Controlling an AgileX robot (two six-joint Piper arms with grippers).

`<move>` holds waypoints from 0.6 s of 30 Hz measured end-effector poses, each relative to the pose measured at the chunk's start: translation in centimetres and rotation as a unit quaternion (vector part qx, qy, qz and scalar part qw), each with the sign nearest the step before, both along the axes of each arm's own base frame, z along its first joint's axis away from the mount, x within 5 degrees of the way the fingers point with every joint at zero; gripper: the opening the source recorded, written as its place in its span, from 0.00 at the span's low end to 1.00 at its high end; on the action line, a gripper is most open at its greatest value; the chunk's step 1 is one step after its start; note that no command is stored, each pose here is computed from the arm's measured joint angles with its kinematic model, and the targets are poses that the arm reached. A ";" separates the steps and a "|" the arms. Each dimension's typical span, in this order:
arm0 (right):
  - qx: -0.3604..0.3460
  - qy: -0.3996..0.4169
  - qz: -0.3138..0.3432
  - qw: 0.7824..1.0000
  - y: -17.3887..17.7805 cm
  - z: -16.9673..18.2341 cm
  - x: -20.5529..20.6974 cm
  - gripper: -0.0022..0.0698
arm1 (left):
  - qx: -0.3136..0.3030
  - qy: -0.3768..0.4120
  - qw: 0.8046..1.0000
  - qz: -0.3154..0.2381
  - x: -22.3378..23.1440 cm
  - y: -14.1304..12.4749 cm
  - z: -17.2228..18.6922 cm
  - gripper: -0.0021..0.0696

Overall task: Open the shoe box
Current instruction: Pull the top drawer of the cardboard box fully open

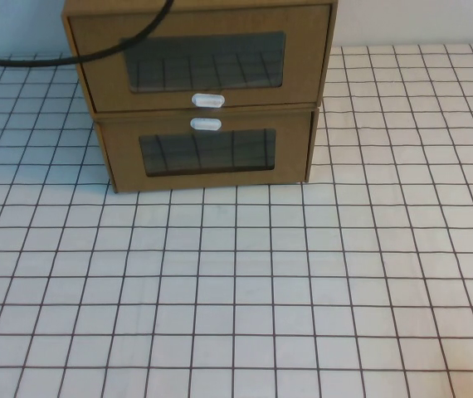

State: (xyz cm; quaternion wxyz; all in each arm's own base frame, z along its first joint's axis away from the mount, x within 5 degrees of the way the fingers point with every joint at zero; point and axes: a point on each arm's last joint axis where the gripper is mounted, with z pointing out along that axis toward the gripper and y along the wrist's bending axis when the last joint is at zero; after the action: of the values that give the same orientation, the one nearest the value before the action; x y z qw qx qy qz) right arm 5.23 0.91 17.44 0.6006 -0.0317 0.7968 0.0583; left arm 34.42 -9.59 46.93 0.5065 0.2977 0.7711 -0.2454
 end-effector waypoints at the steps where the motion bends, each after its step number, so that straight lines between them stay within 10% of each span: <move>1: 0.000 0.000 0.000 1.000 0.0 0.0 0.0 0.01 | 0.004 0.004 1.000 -0.007 0.9 -0.4 -0.2 0.03; 18: 0.000 0.000 0.000 1.000 0.0 0.0 0.0 0.01 | 0.083 0.083 0.993 -0.032 7.4 -2.9 -5.7 0.03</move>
State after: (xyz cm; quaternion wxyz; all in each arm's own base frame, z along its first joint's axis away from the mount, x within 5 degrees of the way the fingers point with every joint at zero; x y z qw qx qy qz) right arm 5.23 0.91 17.44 0.6006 -0.0317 0.7968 0.0583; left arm 41.82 -12.45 41.27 0.4063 0.3421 0.8180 -0.2209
